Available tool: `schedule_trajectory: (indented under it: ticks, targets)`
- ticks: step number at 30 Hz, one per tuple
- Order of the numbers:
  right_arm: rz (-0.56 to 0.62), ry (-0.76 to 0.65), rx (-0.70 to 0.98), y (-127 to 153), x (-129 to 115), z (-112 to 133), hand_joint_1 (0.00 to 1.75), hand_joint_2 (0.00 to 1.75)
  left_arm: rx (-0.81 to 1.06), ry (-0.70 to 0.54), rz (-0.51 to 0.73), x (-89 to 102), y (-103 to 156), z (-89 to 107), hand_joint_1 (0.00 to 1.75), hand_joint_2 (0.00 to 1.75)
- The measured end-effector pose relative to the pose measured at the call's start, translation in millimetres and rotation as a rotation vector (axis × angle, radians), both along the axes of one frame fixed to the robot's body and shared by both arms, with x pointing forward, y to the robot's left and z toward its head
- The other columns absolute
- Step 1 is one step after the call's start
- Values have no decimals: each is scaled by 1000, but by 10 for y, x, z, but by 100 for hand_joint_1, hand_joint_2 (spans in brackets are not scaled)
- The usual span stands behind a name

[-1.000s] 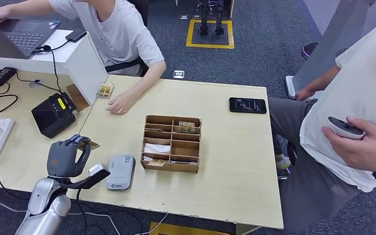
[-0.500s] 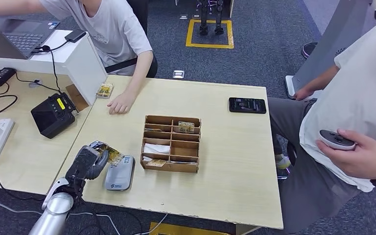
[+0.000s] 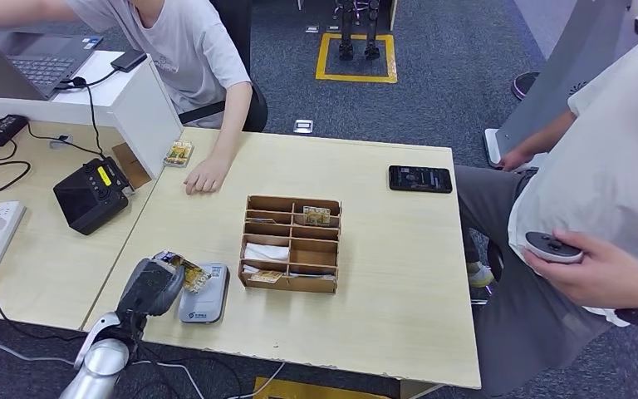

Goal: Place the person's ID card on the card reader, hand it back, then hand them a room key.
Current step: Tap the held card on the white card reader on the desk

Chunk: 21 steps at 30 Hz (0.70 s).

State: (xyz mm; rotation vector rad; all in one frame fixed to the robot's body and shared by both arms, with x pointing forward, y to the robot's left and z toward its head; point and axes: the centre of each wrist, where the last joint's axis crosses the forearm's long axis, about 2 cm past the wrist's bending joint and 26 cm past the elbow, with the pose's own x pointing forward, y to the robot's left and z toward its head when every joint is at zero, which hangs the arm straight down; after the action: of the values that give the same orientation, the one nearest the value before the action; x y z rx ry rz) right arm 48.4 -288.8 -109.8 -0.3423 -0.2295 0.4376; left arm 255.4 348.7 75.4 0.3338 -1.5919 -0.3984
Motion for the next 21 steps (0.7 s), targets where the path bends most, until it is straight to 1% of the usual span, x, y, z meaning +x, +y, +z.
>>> schedule_trajectory:
  ticks: [4, 14, 21]
  targets:
    - [-3, 0, -1, 6, -1, 0, 0, 175, 27, 13, 22, -13, -46, -50, 175, 175]
    - [8, 0, -5, 10, -1, 0, 0, 175, 16, 44, 28, -38, -128, -141, 175, 175]
    - [4, -3, -9, 10, -1, 1, 0, 175, 68, 49, 45, -48, -205, -190, 175, 175]
